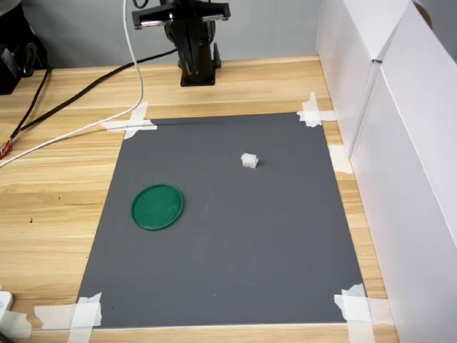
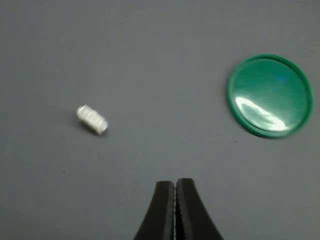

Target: Grasp a white terminal and put it in the green lid.

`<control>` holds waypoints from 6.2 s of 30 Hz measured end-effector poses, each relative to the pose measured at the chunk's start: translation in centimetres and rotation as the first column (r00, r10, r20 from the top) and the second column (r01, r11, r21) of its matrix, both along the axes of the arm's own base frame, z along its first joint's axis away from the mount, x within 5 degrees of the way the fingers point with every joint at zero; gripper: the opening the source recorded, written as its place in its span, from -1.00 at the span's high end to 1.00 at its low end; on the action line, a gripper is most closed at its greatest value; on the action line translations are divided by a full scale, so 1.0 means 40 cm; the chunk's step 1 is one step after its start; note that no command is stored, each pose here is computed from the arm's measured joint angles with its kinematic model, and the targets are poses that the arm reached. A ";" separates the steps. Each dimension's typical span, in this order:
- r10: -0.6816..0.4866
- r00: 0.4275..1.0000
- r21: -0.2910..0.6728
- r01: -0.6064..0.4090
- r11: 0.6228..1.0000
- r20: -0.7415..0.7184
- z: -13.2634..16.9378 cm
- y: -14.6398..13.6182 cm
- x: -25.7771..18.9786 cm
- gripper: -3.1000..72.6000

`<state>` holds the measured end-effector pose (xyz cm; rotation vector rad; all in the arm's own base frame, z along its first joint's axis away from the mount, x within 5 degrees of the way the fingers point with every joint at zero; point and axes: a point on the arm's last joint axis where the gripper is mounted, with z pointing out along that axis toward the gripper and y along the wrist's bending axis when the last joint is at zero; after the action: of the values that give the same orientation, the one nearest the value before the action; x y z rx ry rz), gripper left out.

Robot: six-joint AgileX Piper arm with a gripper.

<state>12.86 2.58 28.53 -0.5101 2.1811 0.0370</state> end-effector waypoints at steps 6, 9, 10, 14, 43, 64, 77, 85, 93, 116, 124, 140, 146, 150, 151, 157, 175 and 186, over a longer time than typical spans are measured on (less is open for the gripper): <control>0.102 0.995 -0.034 -0.103 0.994 -0.024 -0.010 0.031 0.005 0.96; 0.157 0.987 -0.044 -0.158 0.986 -0.031 -0.010 0.050 0.010 0.96; 0.179 0.983 -0.051 -0.181 0.982 -0.034 -0.006 0.058 0.013 0.96; 0.251 0.967 -0.087 -0.254 0.963 -0.046 0.020 0.089 0.037 0.96; 0.388 0.869 -0.230 -0.463 0.856 -0.308 0.002 0.168 0.220 0.24; 0.458 0.817 -0.316 -0.564 0.763 -0.350 -0.013 0.175 0.250 -0.64; 0.467 0.742 -0.273 -0.633 0.724 -0.482 -0.018 0.201 0.306 -0.64; 0.504 0.685 -0.275 -0.698 0.661 -0.526 -0.047 0.221 0.315 -0.64; 0.512 0.686 -0.300 -0.705 0.642 -0.517 -0.081 0.248 0.325 -0.64; 0.509 0.657 -0.326 -0.736 0.594 -0.556 -0.225 0.245 0.336 -0.61; 0.496 0.656 -0.315 -0.731 0.605 -0.569 -0.256 0.251 0.348 -0.61; 0.461 0.672 -0.295 -0.700 0.650 -0.580 -0.279 0.254 0.355 -0.55; 0.454 0.677 -0.292 -0.693 0.659 -0.580 -0.279 0.254 0.355 -0.03; 0.429 0.694 -0.283 -0.664 0.692 -0.579 -0.279 0.254 0.355 0.57; 0.424 0.697 -0.281 -0.658 0.698 -0.578 -0.279 0.254 0.355 0.67; 0.415 0.703 -0.283 -0.649 0.707 -0.577 -0.276 0.253 0.354 0.70; 0.369 0.799 -0.311 -0.545 0.779 -0.475 -0.036 0.188 0.462 0.70; 0.252 0.851 -0.323 -0.425 0.845 -0.461 -0.032 0.022 0.505 0.70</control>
<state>33.05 3.45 27.24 -1.2400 2.4764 -0.1435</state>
